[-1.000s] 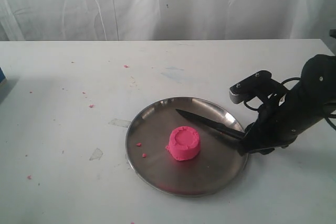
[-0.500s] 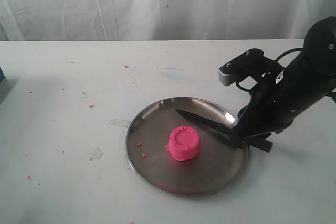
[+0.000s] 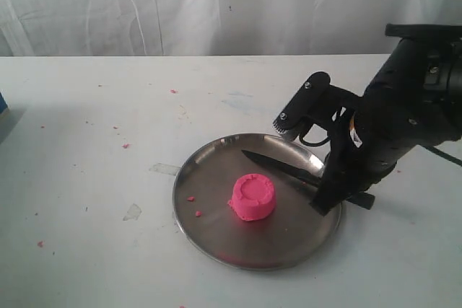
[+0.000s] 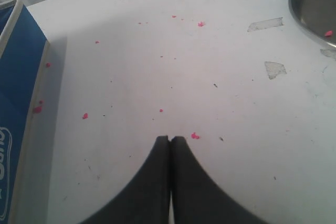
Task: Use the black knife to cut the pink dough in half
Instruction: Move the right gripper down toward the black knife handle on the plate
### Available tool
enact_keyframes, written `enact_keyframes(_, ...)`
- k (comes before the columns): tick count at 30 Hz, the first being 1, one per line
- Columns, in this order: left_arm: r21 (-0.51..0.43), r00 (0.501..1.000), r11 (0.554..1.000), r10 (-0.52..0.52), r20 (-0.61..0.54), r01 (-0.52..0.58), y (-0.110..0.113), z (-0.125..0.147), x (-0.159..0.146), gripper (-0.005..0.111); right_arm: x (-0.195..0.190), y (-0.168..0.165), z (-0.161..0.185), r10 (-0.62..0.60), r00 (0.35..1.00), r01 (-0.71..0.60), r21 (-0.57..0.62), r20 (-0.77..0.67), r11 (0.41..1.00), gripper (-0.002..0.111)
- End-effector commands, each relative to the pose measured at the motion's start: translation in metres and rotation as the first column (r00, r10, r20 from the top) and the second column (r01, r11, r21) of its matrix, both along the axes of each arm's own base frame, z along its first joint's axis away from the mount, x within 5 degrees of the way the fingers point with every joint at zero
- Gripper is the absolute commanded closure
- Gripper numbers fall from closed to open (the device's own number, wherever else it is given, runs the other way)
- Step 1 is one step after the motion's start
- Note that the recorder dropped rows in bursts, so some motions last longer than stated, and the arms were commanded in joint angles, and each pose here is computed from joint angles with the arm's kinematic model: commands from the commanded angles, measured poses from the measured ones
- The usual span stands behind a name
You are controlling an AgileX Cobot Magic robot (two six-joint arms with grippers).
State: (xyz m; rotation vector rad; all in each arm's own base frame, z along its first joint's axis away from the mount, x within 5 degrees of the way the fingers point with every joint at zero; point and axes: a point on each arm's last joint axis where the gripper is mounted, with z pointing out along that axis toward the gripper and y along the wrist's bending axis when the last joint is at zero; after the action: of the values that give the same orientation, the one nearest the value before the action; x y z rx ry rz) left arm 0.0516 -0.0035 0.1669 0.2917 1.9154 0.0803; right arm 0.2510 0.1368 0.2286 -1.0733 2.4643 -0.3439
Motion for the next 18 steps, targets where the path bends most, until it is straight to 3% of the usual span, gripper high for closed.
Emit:
enact_keyframes(1,-0.004,1.0,1.0,0.005,0.002,-0.005,0.0,-0.001,0.0,0.107,0.001,-0.001,0.001,-0.021,0.998,0.021,-0.002,0.051,1.0,0.085)
enact_keyframes(11,-0.004,1.0,1.0,0.005,0.002,-0.005,0.0,-0.001,0.0,0.107,-0.003,0.003,-0.035,0.026,1.0,-0.026,0.016,-0.012,1.0,0.077)
enact_keyframes(18,-0.004,1.0,1.0,0.005,0.002,-0.005,0.0,-0.001,0.0,0.107,-0.006,-0.001,-0.046,0.03,0.998,-0.032,-0.047,-0.053,0.998,0.075)
